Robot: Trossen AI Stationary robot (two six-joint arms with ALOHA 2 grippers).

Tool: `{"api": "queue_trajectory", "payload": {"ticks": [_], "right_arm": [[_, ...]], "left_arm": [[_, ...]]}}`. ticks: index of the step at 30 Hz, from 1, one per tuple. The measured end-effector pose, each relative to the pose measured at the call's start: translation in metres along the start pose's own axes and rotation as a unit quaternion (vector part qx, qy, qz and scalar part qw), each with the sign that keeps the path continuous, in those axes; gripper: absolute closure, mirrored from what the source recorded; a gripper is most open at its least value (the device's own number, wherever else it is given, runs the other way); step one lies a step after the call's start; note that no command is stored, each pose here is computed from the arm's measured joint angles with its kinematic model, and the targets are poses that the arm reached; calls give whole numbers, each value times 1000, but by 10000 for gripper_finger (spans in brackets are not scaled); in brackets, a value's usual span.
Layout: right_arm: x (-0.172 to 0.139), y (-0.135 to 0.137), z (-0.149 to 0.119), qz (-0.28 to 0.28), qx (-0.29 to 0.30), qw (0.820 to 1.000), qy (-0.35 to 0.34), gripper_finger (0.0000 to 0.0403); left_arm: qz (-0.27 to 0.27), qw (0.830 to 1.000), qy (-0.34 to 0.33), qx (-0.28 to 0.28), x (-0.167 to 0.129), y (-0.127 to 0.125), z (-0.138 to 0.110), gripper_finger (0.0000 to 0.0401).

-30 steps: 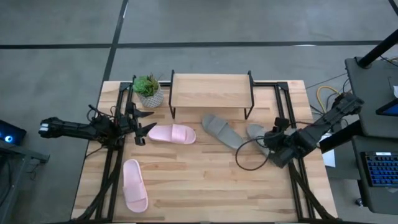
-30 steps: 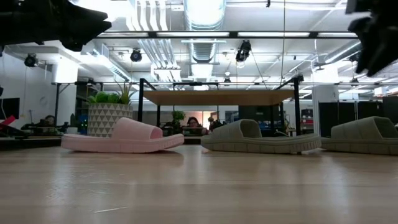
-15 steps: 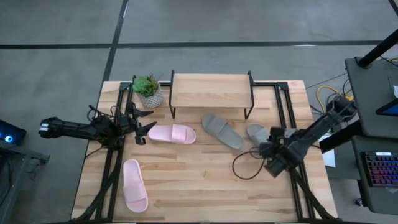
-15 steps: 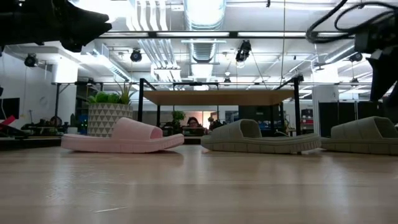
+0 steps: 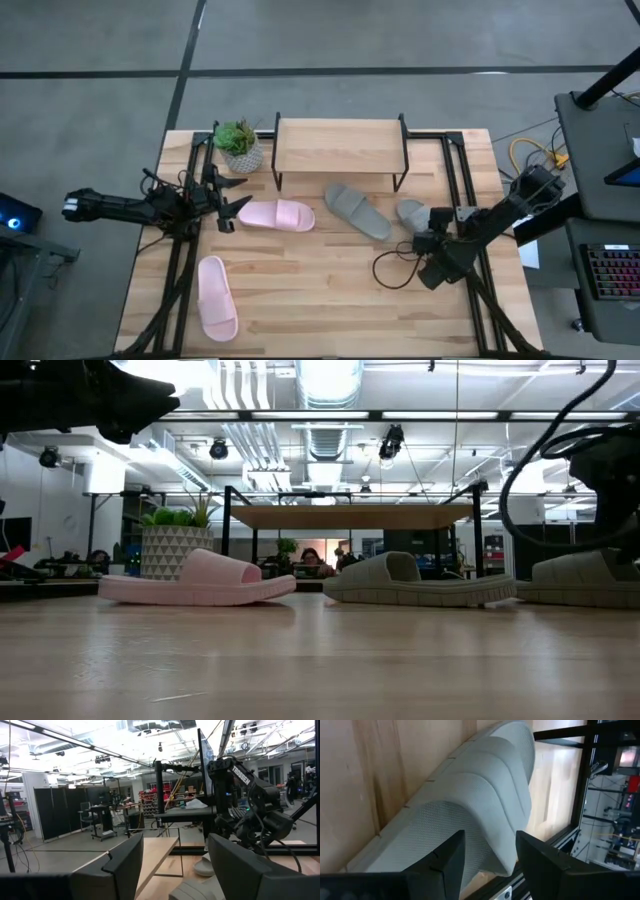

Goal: Pick and place slides into the shelf
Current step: Put the right gray slide on the shelf

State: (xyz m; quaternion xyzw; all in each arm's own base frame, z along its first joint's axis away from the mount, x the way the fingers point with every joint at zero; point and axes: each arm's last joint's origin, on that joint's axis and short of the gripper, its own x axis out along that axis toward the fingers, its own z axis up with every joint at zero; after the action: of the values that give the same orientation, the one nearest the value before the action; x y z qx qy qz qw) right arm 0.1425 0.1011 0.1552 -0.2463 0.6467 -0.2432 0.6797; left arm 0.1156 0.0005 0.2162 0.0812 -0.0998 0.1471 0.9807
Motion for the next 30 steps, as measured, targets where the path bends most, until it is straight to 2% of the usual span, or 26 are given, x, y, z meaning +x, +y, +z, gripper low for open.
{"api": "queue_trajectory", "payload": {"ticks": [6, 12, 20, 25, 30], "right_arm": [[5, 7, 5, 1, 10, 1000, -7, 236], [8, 8, 10, -20, 18, 999, -23, 237], [17, 4, 9, -32, 43, 999, -9, 256], [21, 3, 9, -35, 60, 998, 0, 280], [18, 3, 12, -30, 71, 997, -3, 335]], "left_arm": [[0, 1000, 2, 1, 0, 0, 0, 193], [-1, 1000, 4, 2, 1, 0, -1, 193], [-2, 1000, 8, 3, 1, -1, -2, 193], [-2, 1000, 11, 4, 2, -1, -3, 193], [-3, 1000, 13, 5, 2, -2, -3, 193]]}}
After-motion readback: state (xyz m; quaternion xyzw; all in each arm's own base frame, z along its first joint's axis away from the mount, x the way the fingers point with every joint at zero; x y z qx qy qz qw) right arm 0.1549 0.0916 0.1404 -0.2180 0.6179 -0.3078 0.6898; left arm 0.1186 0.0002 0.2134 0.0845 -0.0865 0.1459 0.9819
